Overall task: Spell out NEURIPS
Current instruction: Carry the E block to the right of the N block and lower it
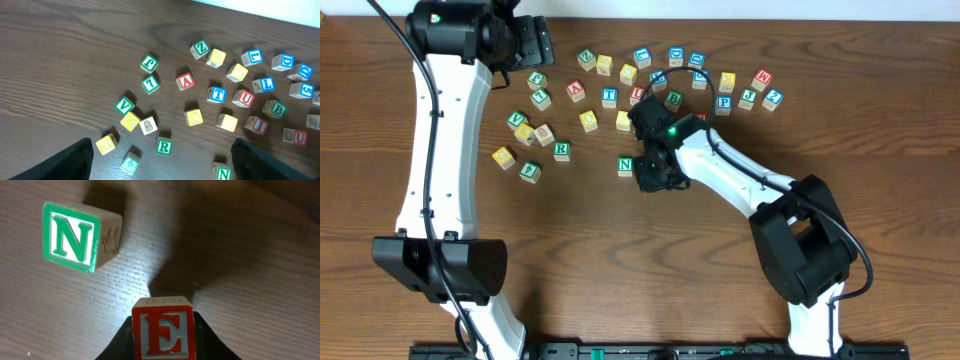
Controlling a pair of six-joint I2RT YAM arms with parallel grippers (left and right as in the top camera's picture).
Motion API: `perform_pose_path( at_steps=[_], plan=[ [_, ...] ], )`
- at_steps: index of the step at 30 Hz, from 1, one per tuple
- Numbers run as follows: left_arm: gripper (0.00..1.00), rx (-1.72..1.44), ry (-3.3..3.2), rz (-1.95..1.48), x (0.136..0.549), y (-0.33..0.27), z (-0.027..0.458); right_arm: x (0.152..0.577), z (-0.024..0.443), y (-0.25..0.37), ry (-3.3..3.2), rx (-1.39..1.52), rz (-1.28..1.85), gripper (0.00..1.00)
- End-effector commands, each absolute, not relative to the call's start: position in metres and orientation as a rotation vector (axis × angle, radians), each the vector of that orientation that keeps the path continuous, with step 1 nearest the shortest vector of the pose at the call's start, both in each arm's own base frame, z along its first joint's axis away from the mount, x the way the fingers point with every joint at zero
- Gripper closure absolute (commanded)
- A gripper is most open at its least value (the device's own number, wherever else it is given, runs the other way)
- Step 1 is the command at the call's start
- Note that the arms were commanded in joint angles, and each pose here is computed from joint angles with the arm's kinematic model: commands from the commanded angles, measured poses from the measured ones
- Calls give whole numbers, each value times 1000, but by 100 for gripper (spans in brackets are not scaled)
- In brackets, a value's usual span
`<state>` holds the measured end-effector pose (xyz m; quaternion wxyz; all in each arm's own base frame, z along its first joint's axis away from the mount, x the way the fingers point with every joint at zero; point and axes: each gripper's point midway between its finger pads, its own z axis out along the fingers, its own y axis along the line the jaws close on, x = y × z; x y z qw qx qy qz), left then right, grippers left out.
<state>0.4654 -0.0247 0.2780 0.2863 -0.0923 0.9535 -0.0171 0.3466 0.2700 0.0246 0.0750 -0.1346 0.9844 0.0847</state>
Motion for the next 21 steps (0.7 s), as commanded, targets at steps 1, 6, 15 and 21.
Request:
perform_pose_path(
  at_steps=[1,6,15,21],
  plan=[
    [13,-254,2564,-30,465,-23,272,352,22,269,2926,-328,173,88],
    [13,-254,2564,-30,465,-23,272,362,24,265,2891,-211,129,87],
    [13,-254,2564,-30,465,-23,272,370,11,271,2873,-157,144,87],
    [13,-254,2564,-30,465,-23,272,372,11,273,2864,-158,152,85]
  ],
)
